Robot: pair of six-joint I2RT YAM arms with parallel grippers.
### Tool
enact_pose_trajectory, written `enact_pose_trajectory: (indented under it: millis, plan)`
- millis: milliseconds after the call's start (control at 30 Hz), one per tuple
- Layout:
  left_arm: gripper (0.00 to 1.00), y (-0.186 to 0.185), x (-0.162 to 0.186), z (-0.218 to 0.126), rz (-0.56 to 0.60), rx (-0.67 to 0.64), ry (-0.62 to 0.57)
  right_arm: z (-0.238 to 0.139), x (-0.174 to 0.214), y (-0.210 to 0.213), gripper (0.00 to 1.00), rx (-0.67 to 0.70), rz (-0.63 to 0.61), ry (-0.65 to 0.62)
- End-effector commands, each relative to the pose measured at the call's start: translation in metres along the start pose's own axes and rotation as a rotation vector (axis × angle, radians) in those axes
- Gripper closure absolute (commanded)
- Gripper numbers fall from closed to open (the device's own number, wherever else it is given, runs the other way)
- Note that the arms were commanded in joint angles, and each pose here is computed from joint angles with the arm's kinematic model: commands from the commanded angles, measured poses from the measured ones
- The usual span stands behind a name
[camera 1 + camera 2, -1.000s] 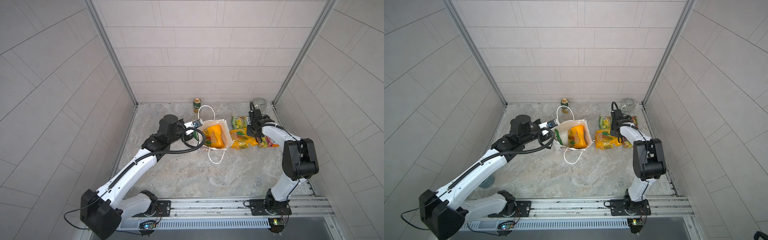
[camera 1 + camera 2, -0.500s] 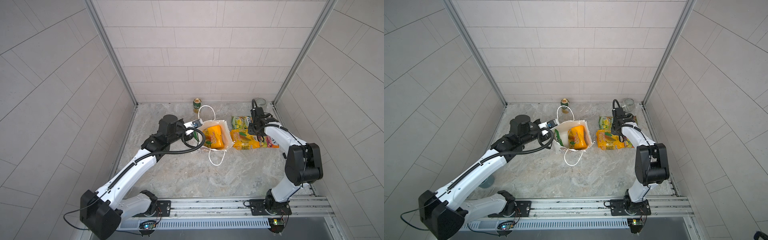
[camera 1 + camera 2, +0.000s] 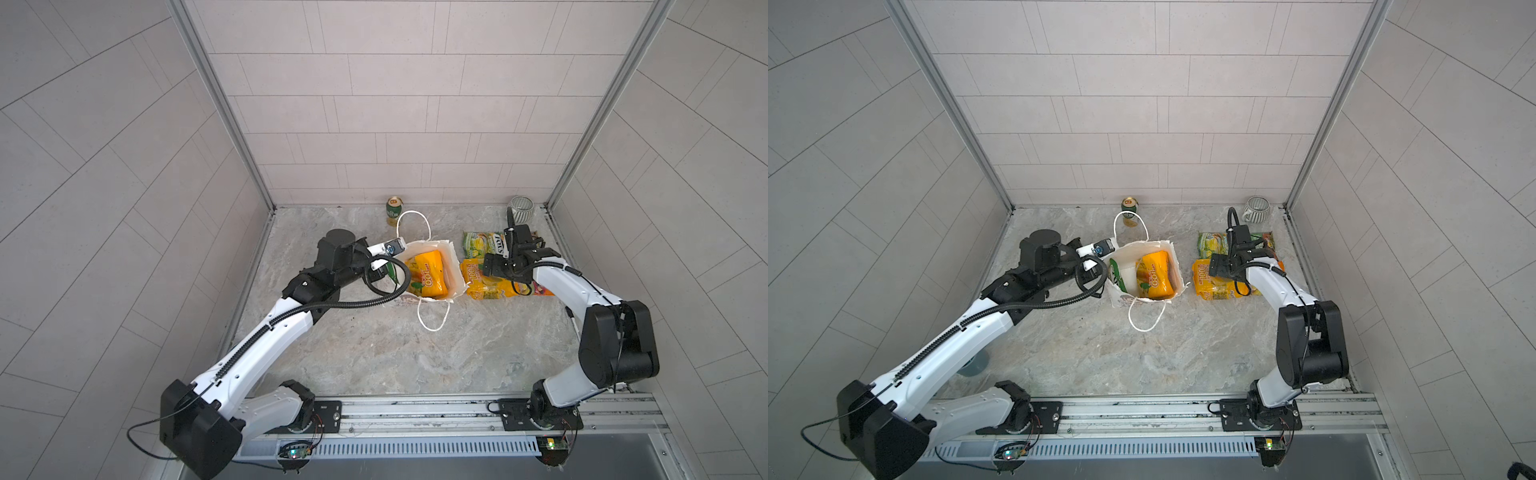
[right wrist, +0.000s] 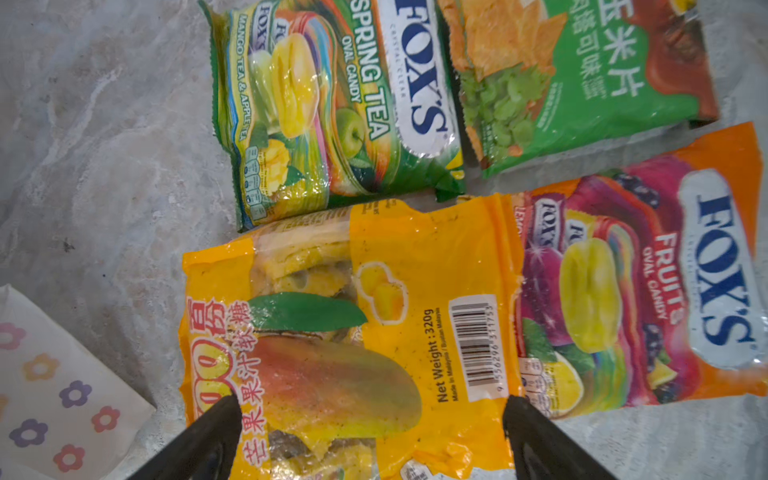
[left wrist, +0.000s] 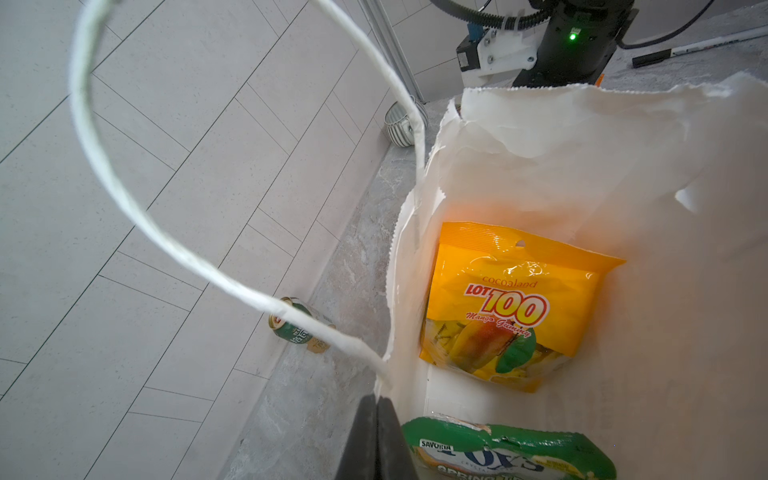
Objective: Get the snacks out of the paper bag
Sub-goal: 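Lower the yellow packet onto the floor and open the right gripper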
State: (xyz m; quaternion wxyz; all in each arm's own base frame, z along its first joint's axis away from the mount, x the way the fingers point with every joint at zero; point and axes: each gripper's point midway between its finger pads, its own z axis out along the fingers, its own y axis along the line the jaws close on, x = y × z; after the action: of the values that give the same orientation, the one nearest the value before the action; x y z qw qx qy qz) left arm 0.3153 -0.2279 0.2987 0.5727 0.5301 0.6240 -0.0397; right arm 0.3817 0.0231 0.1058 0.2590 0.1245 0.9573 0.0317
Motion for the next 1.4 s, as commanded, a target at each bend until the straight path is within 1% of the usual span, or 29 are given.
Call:
enact_pose_trajectory:
  millis: [0, 67, 200, 367, 500, 633, 800, 933, 1067, 1267, 1367]
  plan:
    - [1.00, 0.008, -0.015, -0.008, 0.000, -0.027, -0.062, 0.008, -0.001, 0.014, 0.01, -0.067, 0.002, 0.004]
    - [1.00, 0.007, -0.015, -0.008, 0.000, -0.027, -0.059, 0.013, 0.004, 0.017, 0.01, -0.069, -0.013, 0.029]
    - [1.00, 0.007, -0.015, -0.009, 0.001, -0.026, -0.063, 0.021, 0.010, 0.018, 0.01, -0.022, -0.060, 0.047]
    - [1.00, 0.007, -0.016, -0.009, 0.001, -0.025, -0.067, 0.036, 0.020, 0.024, 0.01, -0.003, -0.077, 0.086]
    - [1.00, 0.006, -0.016, -0.009, 0.001, -0.023, -0.066, 0.045, 0.024, 0.032, 0.04, -0.010, -0.075, 0.098]
    - [1.00, 0.007, -0.016, -0.010, 0.003, -0.029, -0.066, 0.046, 0.021, 0.032, 0.09, -0.001, -0.038, 0.095]
    - [1.00, 0.006, -0.016, -0.009, 0.003, -0.027, -0.067, 0.048, 0.018, 0.045, 0.12, -0.065, -0.027, 0.080]
    - [1.00, 0.007, -0.016, -0.010, 0.005, -0.028, -0.066, 0.050, 0.018, 0.052, 0.13, -0.084, -0.070, 0.090]
    - [1.00, 0.007, -0.014, -0.008, 0.007, -0.029, -0.060, 0.041, 0.013, 0.049, 0.13, -0.068, -0.078, 0.068]
    - [1.00, 0.006, -0.016, -0.008, 0.008, -0.022, -0.066, -0.002, -0.017, 0.057, 0.12, -0.100, -0.068, -0.027]
    - [1.00, 0.006, -0.016, -0.008, 0.007, -0.021, -0.063, -0.025, -0.031, 0.056, 0.12, -0.120, -0.039, -0.090]
